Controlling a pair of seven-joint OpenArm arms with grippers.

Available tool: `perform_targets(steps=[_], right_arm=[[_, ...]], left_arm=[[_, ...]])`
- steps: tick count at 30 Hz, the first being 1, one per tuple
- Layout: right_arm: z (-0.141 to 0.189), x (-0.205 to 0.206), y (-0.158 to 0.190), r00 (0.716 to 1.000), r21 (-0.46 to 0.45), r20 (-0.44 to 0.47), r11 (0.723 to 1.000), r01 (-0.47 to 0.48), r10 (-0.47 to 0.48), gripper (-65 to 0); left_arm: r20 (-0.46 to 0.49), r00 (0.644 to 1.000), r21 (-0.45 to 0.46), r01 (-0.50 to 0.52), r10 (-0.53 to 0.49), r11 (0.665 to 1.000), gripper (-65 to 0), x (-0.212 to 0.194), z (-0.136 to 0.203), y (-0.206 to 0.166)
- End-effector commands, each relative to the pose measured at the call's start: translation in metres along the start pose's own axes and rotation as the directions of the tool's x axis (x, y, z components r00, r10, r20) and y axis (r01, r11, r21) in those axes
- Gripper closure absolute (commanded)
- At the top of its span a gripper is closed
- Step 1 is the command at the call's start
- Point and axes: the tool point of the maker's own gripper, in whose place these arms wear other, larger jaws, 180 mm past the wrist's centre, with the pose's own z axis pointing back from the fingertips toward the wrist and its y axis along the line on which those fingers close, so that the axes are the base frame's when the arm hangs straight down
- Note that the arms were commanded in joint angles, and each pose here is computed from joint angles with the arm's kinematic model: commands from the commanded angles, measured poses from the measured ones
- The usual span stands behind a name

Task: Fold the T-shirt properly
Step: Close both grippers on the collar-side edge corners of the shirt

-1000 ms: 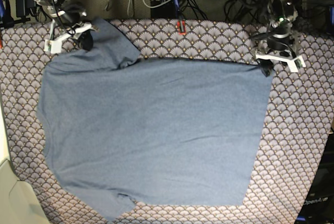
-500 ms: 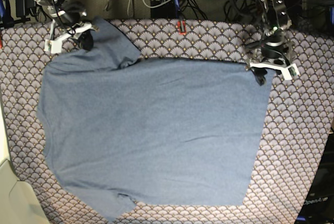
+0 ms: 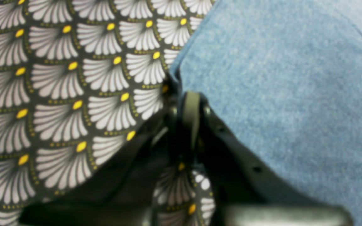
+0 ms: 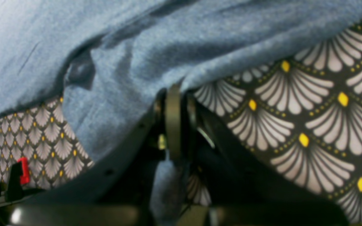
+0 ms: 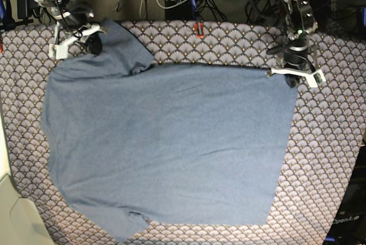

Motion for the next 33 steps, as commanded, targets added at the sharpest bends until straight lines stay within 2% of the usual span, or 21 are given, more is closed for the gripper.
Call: perform_targets(steps=[1, 10, 16, 21, 25, 29, 33], right_arm=[[0.008, -0.027, -0.018, 0.992, -0.073, -0.127, 0.997, -0.033, 0.023, 0.0], [0.031, -0.008, -0.006, 0.991, -0.057, -0.081, 0.993, -0.108, 0.103, 0.0], [0.05, -0.002, 0.008, 0.984, -0.007, -0.039, 0.985, -0.172, 0.171, 0.0], [0.064, 0.001, -0.002, 0.982, -0.018, -0.018, 0.982, -0.188, 0.187, 0.0], [0.072, 0.001, -0.011, 0.979, -0.029, -0.022, 0.979, -0.203, 0.203, 0.0], [0.077, -0.004, -0.005, 0.969, 0.023, -0.034, 0.969, -0.245, 0.246, 0.0], [0.085, -0.011, -0.008, 0.965, 0.026, -0.052, 0.967, -0.254, 0.255, 0.0]], left_arm=[[0.004, 1.0, -0.01, 0.004, -0.004, 1.0, -0.6, 0.005, 0.002, -0.002], [0.049, 0.998, -0.016, 0.048, -0.048, 0.999, -0.4, 0.019, 0.027, 0.002], [0.037, 0.997, -0.009, 0.072, -0.071, 0.997, -0.4, 0.013, 0.045, 0.009], [0.013, 0.996, 0.001, 0.092, -0.092, 0.996, -0.4, 0.003, 0.06, 0.017], [-0.01, 0.994, 0.01, 0.109, -0.109, 0.994, -0.4, -0.005, 0.071, 0.024], [-0.024, 0.989, 0.013, 0.145, -0.144, 0.989, -0.4, -0.006, 0.083, 0.033], [-0.028, 0.987, 0.025, 0.162, -0.161, 0.986, -0.4, -0.006, 0.092, 0.039]])
